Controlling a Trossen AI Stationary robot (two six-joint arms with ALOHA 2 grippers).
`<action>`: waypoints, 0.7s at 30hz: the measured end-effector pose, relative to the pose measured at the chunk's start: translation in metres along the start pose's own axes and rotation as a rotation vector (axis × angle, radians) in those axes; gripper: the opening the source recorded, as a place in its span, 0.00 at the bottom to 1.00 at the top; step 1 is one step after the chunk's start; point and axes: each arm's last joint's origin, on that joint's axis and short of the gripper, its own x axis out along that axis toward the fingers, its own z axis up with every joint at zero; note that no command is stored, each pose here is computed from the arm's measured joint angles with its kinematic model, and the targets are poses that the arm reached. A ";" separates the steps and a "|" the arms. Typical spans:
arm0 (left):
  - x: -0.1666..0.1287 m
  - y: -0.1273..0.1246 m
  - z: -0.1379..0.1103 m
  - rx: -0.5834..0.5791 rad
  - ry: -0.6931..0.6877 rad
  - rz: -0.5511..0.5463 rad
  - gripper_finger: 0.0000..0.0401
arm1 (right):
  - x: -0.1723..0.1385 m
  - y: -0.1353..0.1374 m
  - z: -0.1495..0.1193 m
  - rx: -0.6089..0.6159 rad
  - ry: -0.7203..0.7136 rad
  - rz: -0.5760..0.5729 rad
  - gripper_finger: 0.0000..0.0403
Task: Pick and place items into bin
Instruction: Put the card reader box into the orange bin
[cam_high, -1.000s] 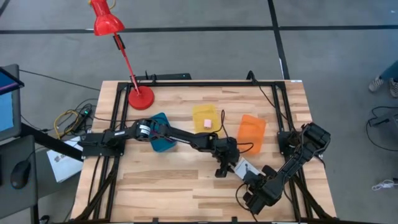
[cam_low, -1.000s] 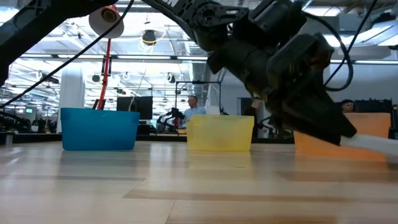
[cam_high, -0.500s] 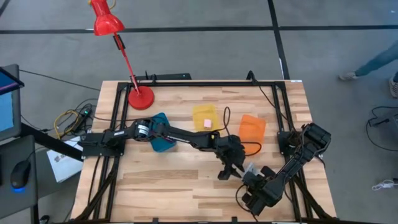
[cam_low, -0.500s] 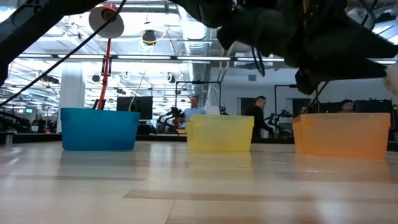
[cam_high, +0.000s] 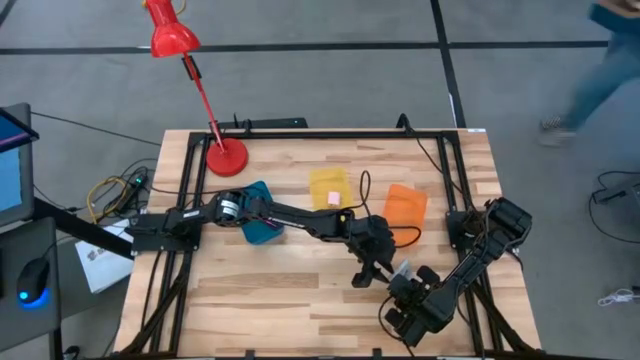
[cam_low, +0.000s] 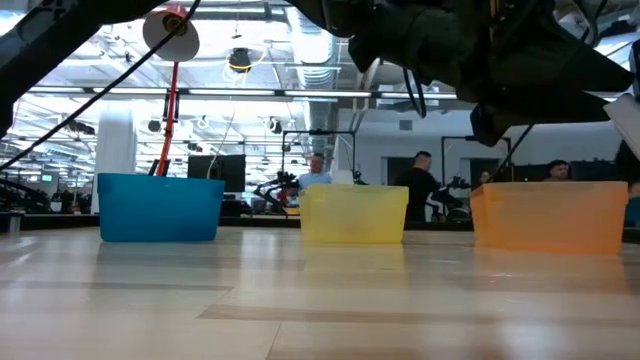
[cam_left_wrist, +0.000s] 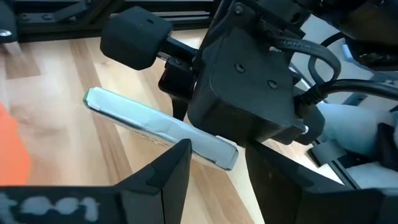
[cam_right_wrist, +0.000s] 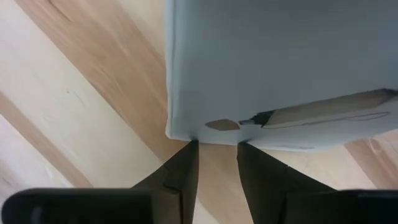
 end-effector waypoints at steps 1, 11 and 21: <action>0.000 -0.001 0.000 0.001 0.001 0.007 0.38 | 0.000 0.000 0.000 0.002 -0.015 -0.001 0.27; 0.002 -0.004 0.000 0.008 -0.001 0.011 0.38 | 0.000 0.000 0.002 -0.003 -0.107 -0.008 0.26; 0.001 -0.001 0.000 0.023 -0.006 0.011 0.38 | 0.000 -0.002 0.007 -0.011 -0.237 -0.027 0.26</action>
